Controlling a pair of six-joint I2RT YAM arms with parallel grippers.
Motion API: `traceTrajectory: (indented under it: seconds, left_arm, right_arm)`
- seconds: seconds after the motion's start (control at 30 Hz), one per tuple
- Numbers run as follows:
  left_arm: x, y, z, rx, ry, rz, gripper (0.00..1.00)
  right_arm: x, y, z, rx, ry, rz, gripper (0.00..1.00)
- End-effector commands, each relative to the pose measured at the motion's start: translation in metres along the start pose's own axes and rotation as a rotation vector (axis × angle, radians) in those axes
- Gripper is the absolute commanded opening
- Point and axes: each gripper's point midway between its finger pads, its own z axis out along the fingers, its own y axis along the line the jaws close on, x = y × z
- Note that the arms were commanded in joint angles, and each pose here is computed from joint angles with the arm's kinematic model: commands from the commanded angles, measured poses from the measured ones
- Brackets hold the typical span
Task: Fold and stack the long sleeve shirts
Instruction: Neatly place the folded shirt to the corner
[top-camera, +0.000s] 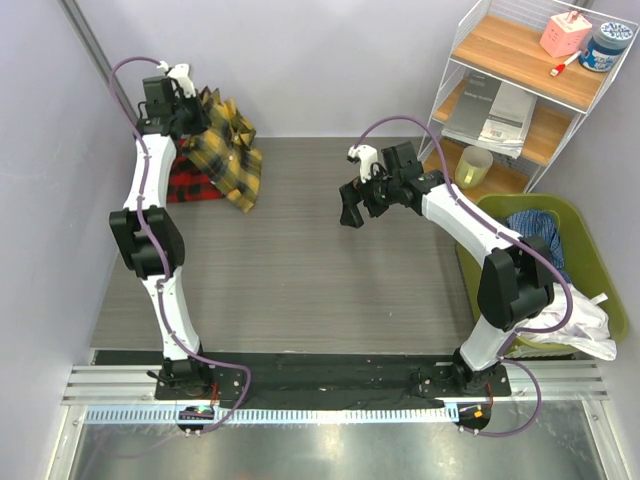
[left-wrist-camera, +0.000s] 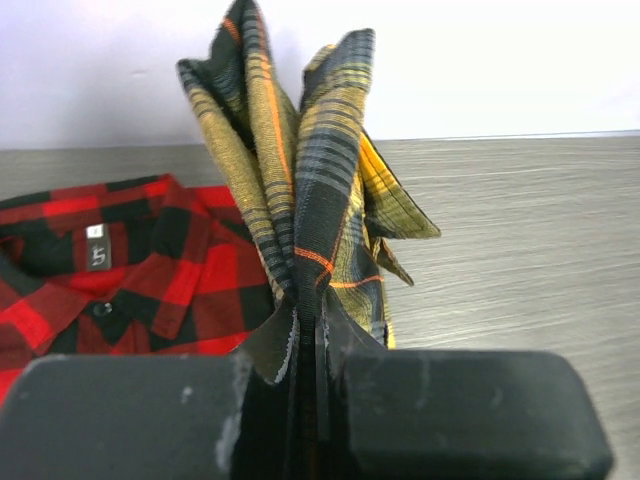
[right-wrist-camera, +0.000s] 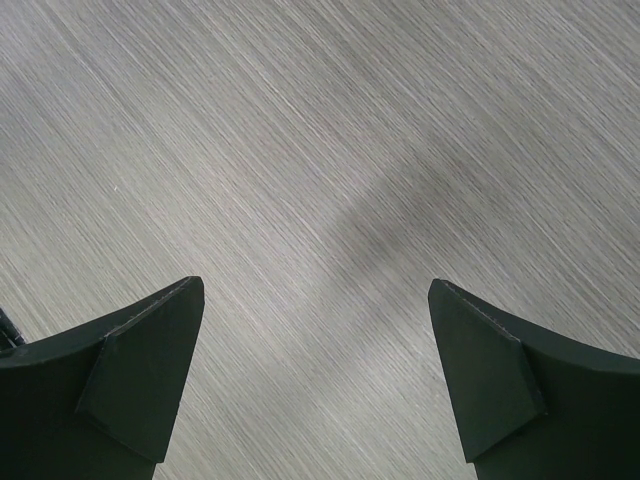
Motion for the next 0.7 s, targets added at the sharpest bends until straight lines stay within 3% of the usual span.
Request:
traceTrajectory:
  seconds: [0.0, 0.67]
  left_arm:
    - [-0.083, -0.026, -0.049, 0.044, -0.218, 0.053, 0.0]
    - [-0.108, -0.013, -0.067, -0.032, -0.299, 0.045, 0.0]
  right_arm:
    - [-0.025, 0.001, -0.01, 0.012, -0.067, -0.019, 1.0]
    - [-0.027, 0.002, -0.008, 0.018, -0.071, -0.034, 1.0]
